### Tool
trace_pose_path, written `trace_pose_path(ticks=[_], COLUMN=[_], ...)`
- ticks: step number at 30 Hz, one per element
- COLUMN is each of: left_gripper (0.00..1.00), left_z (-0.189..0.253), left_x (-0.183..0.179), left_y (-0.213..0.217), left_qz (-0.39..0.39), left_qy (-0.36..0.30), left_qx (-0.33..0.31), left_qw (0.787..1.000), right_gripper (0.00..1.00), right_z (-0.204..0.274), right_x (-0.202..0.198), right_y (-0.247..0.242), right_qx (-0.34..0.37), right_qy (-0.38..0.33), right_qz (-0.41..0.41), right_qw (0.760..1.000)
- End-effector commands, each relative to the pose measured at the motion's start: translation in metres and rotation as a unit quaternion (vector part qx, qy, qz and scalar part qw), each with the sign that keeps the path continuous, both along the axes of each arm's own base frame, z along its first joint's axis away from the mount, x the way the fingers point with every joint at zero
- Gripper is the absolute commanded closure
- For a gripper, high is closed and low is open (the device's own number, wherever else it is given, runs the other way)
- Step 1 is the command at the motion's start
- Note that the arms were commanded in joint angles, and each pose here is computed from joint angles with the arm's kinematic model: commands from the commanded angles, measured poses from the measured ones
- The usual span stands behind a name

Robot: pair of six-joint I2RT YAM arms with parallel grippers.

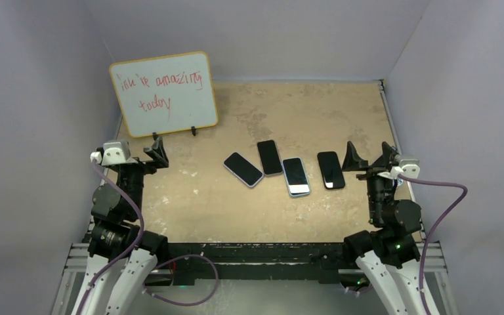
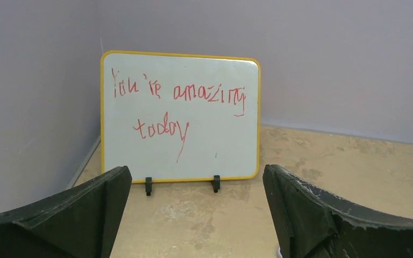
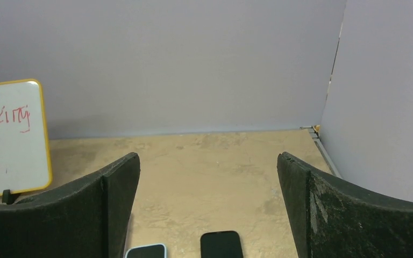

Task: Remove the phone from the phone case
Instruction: Pick up the phone at the center of the board.

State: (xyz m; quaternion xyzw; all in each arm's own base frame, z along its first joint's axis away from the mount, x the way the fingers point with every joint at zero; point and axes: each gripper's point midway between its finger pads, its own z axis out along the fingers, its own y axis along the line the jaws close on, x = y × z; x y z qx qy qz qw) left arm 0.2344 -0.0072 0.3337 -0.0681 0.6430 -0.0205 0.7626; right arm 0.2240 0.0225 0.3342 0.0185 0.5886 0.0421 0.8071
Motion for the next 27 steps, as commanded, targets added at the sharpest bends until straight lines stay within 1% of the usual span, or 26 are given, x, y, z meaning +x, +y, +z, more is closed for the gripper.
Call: trace_pose_path(ticks=[1, 5, 8, 10, 12, 17, 19, 21, 23, 26, 27], left_gripper=[0.00, 0.00, 0.00, 0.00, 0.00, 0.00, 0.00, 0.00, 0.00, 0.00, 0.00], left_z=[0.005, 0.004, 0.007, 0.007, 0.005, -0.009, -0.014, -0.018, -0.023, -0.037, -0.042], left_x=[-0.003, -0.004, -0.006, -0.007, -0.007, -0.005, -0.004, -0.004, -0.004, 0.000, 0.002], left_y=[0.007, 0.012, 0.012, 0.010, 0.006, 0.002, -0.001, -0.007, -0.013, -0.026, -0.031], left_qz=[0.018, 0.033, 0.031, 0.025, 0.016, 0.009, 0.003, -0.012, -0.028, -0.058, -0.070], left_qy=[-0.009, 0.004, 0.014, 0.024, 0.036, 0.075, 0.092, 0.106, 0.114, 0.133, 0.139], left_qx=[-0.033, -0.039, -0.045, -0.049, -0.047, -0.046, -0.047, -0.046, -0.045, -0.046, -0.047], left_qw=[0.999, 0.999, 0.998, 0.998, 0.998, 0.996, 0.995, 0.993, 0.992, 0.988, 0.987], right_gripper=[0.01, 0.01, 0.01, 0.01, 0.01, 0.01, 0.01, 0.01, 0.01, 0.01, 0.01], right_z=[0.013, -0.001, -0.015, -0.029, -0.044, -0.083, -0.094, -0.105, -0.118, -0.128, -0.128], right_x=[0.000, 0.018, 0.030, 0.035, 0.040, 0.043, 0.044, 0.046, 0.040, 0.037, 0.041], right_y=[0.000, 0.011, 0.028, 0.038, 0.041, 0.046, 0.050, 0.059, 0.086, 0.110, 0.115], right_qx=[0.016, 0.039, 0.039, 0.039, 0.049, 0.086, 0.111, 0.132, 0.118, 0.111, 0.106], right_qy=[0.004, 0.071, 0.135, 0.189, 0.243, 0.370, 0.394, 0.399, 0.404, 0.396, 0.388], right_qz=[0.002, 0.012, 0.043, 0.058, 0.052, 0.024, 0.018, 0.034, 0.118, 0.191, 0.206], right_qw=[1.000, 0.997, 0.989, 0.980, 0.968, 0.925, 0.912, 0.907, 0.900, 0.891, 0.892])
